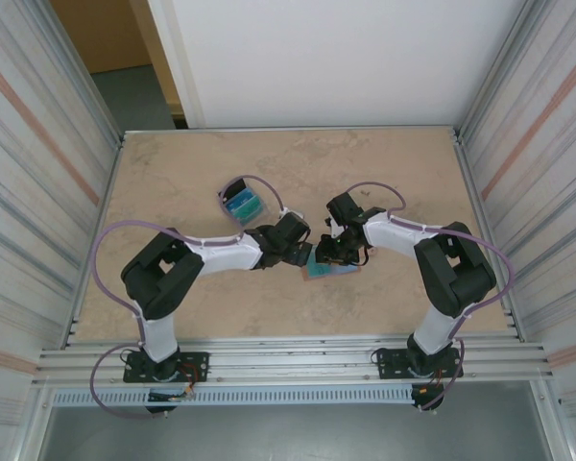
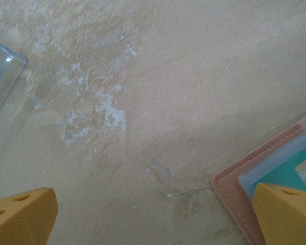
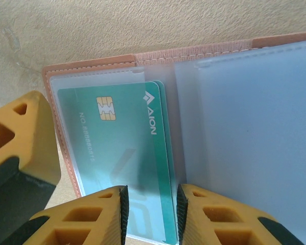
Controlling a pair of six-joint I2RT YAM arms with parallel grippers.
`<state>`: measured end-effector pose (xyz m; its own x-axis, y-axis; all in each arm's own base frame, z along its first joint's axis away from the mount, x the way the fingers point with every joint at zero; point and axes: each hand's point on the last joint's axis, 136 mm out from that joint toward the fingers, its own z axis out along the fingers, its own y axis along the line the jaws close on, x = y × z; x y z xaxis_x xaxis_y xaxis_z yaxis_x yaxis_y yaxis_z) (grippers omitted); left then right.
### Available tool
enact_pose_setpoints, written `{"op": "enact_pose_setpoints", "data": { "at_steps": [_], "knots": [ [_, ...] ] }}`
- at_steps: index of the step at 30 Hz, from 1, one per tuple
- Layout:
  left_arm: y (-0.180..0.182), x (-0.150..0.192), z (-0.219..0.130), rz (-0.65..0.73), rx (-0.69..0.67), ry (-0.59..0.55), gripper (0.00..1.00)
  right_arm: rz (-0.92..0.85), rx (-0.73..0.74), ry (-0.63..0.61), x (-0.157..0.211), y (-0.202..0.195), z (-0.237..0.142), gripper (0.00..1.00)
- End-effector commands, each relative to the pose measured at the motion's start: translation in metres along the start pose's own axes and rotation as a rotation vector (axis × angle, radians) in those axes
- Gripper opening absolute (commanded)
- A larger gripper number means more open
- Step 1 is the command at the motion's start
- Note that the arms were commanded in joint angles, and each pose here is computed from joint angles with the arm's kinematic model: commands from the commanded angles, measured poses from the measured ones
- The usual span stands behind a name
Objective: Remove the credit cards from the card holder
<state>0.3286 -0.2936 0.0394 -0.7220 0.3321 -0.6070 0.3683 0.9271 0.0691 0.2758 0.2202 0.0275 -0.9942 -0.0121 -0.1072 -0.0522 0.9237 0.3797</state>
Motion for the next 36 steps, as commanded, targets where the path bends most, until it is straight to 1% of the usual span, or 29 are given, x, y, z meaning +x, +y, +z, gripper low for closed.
{"op": "enact_pose_setpoints", "data": {
  "at_steps": [1, 5, 13, 16, 19, 24, 27, 31, 36],
  "knots": [
    [0.001, 0.001, 0.003, 0.011, -0.005, 0.029, 0.99, -0.002, 0.021, 0.024, 0.004, -0.005, 0.003, 0.32],
    [-0.003, 0.006, 0.009, 0.029, 0.003, 0.056, 0.99, 0.003, 0.027, 0.029, 0.005, -0.006, 0.004, 0.32],
    [0.002, 0.019, 0.014, 0.057, -0.023, 0.111, 0.99, 0.022, 0.029, 0.061, 0.010, -0.010, 0.010, 0.33],
    [0.003, 0.025, 0.014, 0.064, -0.027, 0.128, 0.99, 0.046, 0.002, 0.079, 0.012, -0.010, 0.013, 0.32],
    [0.004, 0.029, 0.013, 0.070, -0.029, 0.138, 0.99, 0.075, -0.094, 0.087, 0.011, -0.003, 0.015, 0.31],
    [0.005, 0.032, 0.012, 0.080, -0.032, 0.148, 0.99, 0.097, -0.315, 0.075, 0.004, 0.019, 0.006, 0.27],
    [0.005, 0.032, 0.012, 0.084, -0.035, 0.148, 0.99, 0.114, -0.416, 0.067, -0.002, 0.026, 0.000, 0.26],
    [0.005, 0.031, 0.011, 0.089, -0.037, 0.148, 0.99, 0.134, -0.493, 0.057, -0.007, 0.027, -0.005, 0.25],
    [0.005, 0.032, 0.010, 0.091, -0.042, 0.149, 0.99, 0.158, -0.513, 0.045, -0.008, 0.018, -0.008, 0.23]
  ]
}}
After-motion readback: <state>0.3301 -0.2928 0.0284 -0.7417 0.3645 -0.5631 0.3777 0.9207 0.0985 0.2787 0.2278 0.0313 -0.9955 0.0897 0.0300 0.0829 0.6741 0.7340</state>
